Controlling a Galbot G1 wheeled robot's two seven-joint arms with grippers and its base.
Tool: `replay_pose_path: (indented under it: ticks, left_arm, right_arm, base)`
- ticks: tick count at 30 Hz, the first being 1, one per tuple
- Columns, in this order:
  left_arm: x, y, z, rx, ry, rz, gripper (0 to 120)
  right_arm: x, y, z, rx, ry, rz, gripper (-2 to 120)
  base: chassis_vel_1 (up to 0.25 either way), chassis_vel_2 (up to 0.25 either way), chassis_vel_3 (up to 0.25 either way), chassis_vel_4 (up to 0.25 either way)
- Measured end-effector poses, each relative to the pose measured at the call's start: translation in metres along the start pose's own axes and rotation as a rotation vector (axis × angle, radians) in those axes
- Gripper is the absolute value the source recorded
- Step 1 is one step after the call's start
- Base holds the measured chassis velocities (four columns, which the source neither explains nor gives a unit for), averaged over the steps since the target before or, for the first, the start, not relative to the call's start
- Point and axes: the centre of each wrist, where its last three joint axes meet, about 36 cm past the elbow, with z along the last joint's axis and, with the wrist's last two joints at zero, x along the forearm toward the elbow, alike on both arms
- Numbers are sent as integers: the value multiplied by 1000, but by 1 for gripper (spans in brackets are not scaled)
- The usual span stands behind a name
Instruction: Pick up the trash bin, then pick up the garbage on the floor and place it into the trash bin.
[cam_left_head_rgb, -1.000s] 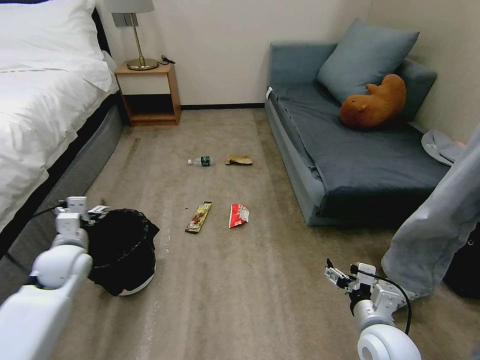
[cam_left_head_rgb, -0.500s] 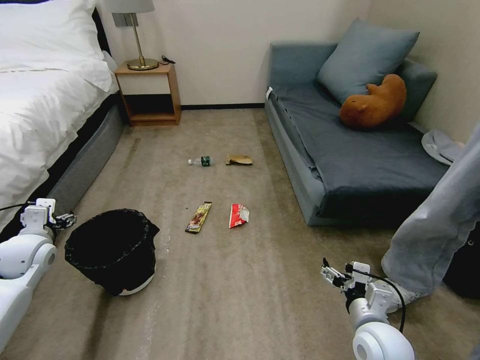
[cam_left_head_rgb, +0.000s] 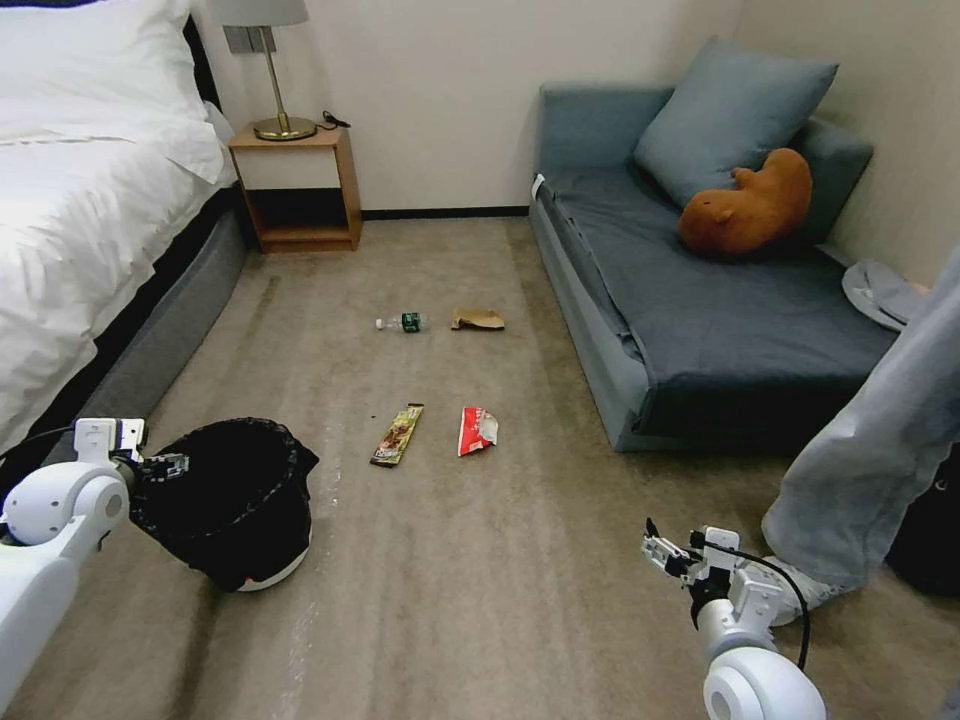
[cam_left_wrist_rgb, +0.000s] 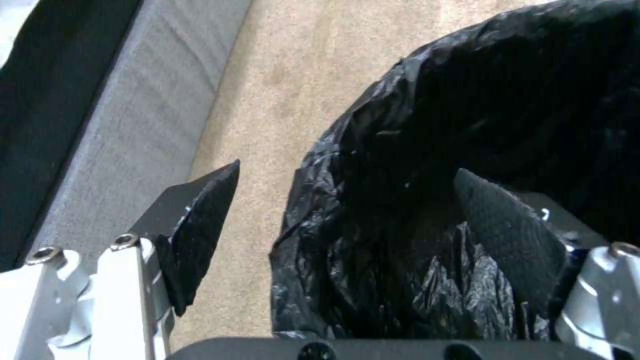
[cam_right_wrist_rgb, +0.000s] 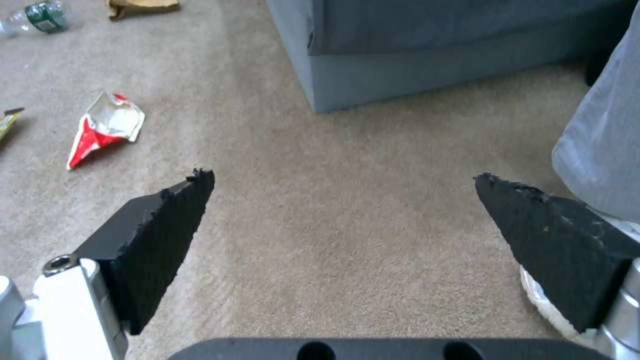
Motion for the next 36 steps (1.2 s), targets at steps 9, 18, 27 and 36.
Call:
replay_pose_path:
  ticks: [9, 18, 27, 36]
  left_arm:
    - [-22, 8, 0, 18, 40, -22, 81]
    - [-44, 3, 13, 24, 83, -33, 51]
    - [-48, 2, 19, 20, 77, -11, 19]
    - [-47, 3, 22, 19, 45, -9, 11]
  right_arm:
    - [-4, 3, 4, 1, 5, 7, 100]
    - [-6, 5, 7, 7, 11, 7, 100]
    - [-7, 6, 9, 7, 14, 4, 100]
    - [-6, 6, 12, 8, 23, 6, 100]
  base:
    - [0, 0, 0, 0]
    - [0, 0, 0, 0]
    - [0, 0, 0, 0]
    - [0, 0, 0, 0]
